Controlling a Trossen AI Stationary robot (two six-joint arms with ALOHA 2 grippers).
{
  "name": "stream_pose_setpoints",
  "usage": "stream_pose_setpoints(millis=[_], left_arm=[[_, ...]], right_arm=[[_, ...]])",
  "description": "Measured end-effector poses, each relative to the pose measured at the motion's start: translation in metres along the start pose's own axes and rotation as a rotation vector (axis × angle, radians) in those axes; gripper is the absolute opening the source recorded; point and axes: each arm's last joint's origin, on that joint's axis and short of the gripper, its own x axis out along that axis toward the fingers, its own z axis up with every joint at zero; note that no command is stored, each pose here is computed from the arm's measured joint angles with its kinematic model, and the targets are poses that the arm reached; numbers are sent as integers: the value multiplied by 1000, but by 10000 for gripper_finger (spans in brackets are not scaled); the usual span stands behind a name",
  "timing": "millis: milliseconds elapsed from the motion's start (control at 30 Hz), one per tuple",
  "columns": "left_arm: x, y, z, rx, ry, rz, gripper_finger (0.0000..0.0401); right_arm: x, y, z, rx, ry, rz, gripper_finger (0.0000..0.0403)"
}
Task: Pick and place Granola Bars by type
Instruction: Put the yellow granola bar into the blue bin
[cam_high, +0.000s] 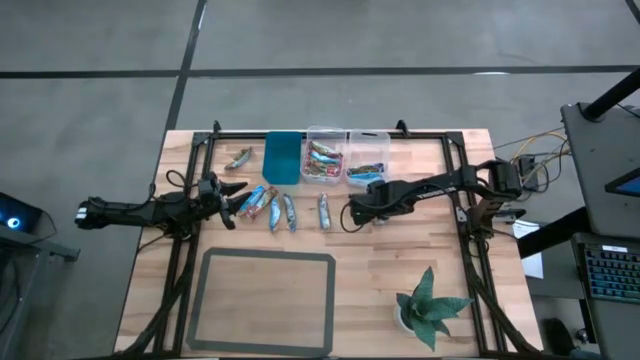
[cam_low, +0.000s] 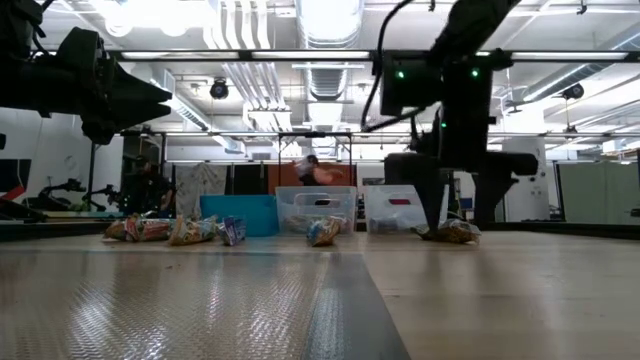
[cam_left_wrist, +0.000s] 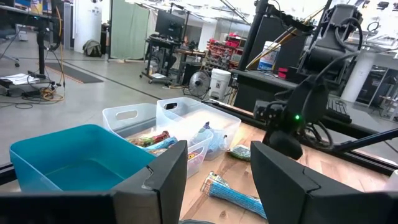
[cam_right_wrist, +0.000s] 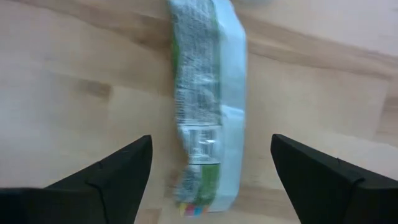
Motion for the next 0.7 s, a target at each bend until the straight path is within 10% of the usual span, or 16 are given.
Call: stream_pose_setpoints(millis=[700], left_arm=[[0,0,0,0,0,0,159]], right_arm=[[5,2,-5,-67,-9,43,22]])
